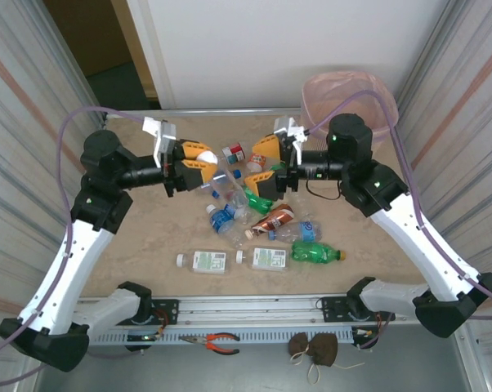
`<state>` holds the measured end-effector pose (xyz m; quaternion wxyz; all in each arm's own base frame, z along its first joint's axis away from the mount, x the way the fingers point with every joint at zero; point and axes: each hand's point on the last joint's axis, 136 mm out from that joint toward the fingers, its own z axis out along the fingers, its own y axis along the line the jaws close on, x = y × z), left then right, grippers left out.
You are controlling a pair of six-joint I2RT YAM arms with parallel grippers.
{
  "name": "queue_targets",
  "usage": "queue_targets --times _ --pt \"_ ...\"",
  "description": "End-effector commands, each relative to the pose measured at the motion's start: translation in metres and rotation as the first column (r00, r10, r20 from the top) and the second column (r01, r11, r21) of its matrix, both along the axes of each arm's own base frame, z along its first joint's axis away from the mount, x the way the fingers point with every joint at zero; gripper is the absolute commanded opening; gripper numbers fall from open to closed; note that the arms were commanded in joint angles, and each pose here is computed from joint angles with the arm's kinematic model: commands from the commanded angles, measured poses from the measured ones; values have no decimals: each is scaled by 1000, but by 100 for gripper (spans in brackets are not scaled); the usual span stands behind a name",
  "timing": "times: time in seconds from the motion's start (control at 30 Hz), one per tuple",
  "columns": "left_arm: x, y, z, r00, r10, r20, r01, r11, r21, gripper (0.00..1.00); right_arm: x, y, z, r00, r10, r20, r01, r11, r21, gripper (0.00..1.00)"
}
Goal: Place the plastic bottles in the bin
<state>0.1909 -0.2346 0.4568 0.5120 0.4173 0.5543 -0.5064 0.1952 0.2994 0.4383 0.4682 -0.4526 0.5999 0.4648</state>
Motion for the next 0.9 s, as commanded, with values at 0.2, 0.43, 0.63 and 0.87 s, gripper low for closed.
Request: queue_targets --times 0.2,0.43,0.63,0.87 --pt "-50 -16 31 949 -181 260 186 982 3 17 -47 16 -1 971 189 149 -188 982 -21 94" --pt "-48 -17 36 951 -147 271 154 988 -5 17 -48 21 -13 972 204 119 -200 979 -43 90" --pt "-48 -17 38 950 -145 277 154 988 -13 17 -50 22 -20 971 213 106 -208 977 -51 85" --pt "-50 -19 40 947 -154 282 165 986 -19 17 -51 24 -21 968 228 104 -224 973 -52 78"
